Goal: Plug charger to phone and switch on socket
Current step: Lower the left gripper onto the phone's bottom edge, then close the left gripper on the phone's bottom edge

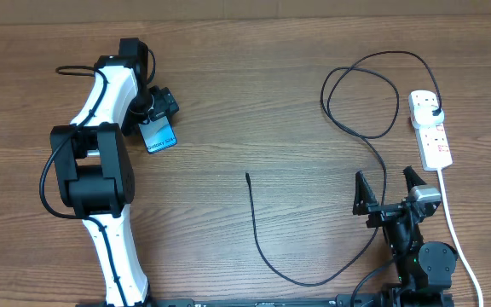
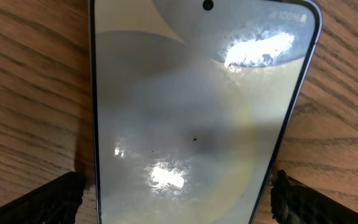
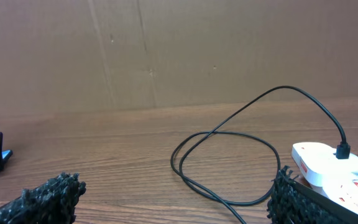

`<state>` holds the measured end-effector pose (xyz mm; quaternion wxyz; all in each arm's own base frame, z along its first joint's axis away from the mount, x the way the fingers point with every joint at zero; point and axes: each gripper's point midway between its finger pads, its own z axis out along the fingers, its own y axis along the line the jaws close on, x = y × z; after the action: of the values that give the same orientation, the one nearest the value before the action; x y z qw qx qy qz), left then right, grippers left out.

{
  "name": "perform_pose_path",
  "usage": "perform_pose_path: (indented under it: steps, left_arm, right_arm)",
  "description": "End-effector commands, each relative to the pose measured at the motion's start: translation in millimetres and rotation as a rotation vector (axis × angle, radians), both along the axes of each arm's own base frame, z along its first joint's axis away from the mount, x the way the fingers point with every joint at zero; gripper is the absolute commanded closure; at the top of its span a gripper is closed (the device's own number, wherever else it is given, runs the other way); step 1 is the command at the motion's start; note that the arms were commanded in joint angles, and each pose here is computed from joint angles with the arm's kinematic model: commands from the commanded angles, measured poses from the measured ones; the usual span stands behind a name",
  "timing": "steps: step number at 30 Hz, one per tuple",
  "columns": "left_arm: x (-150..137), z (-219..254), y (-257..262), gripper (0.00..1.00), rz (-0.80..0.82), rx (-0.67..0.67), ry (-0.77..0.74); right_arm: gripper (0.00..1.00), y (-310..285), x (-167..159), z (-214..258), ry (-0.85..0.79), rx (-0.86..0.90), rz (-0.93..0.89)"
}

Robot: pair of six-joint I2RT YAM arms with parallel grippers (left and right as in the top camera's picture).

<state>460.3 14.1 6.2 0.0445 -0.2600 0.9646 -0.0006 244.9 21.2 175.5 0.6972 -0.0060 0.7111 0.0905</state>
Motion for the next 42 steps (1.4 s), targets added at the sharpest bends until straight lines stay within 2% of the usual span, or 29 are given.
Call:
perform_pose_path:
  steps: [1, 13, 42]
  left_arm:
    - [6.6, 0.5, 0.1, 0.0, -0.009, 0.014, -0.016]
    - [10.8, 0.4, 0.1, 0.0, 0.001, 0.013, -0.033]
    - [-2.6, -15.1, -6.6, 0.0, 0.016, 0.003, 0.035]
  right_arm:
    - [0.0, -1.3, 0.3, -2.3, -0.001, 0.004, -0.01]
    - [0.0, -1.4, 0.3, -2.3, -0.001, 0.004, -0.01]
    - [0.0, -1.4, 0.3, -2.3, -0.001, 0.004, -0.01]
